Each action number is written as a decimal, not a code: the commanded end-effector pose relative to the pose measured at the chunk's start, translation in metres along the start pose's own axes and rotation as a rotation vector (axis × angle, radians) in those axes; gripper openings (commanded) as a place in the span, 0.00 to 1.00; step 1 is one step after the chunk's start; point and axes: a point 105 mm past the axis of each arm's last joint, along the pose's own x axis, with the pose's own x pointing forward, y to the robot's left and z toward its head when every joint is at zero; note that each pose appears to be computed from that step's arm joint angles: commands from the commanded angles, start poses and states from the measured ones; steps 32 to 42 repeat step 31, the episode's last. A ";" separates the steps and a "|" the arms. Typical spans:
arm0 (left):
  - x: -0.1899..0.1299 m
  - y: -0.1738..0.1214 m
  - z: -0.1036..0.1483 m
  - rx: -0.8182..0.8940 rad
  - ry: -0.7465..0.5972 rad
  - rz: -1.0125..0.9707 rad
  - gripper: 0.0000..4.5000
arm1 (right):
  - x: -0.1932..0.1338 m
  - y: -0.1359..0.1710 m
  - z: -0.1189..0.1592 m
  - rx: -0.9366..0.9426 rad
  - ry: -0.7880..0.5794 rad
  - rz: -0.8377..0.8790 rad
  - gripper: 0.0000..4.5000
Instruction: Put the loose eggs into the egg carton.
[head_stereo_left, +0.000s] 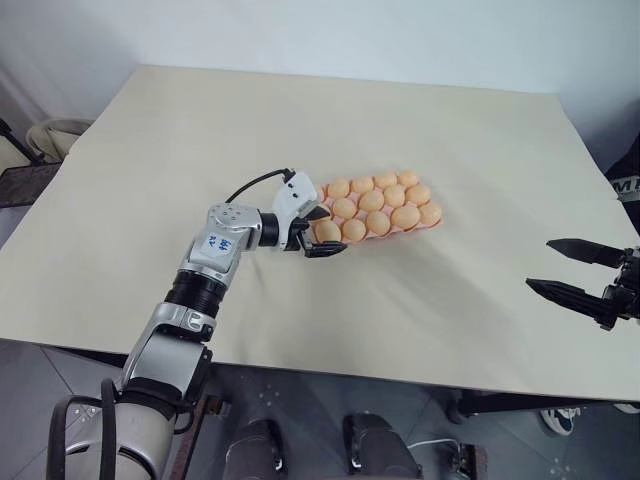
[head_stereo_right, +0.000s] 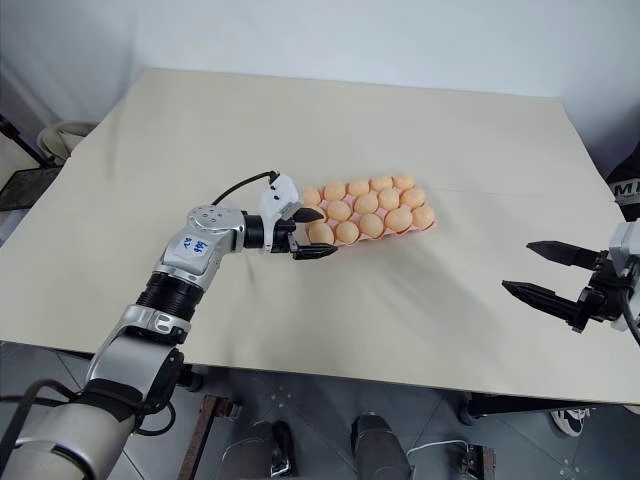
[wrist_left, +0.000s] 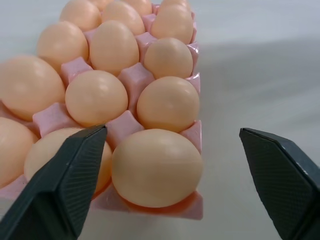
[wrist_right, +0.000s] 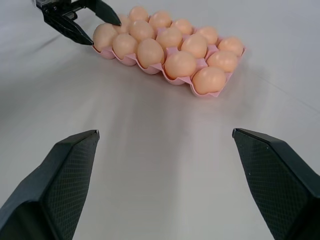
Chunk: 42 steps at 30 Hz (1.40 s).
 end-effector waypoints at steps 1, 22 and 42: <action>-0.013 0.007 0.027 0.053 -0.047 0.027 0.99 | 0.001 -0.002 0.007 -0.018 -0.029 0.001 1.00; -0.203 0.006 0.017 0.155 -0.028 0.110 0.99 | 0.009 -0.018 0.016 -0.052 -0.031 0.042 1.00; -0.216 0.001 0.016 0.172 -0.058 0.058 0.99 | 0.022 -0.023 0.021 -0.067 -0.041 0.083 1.00</action>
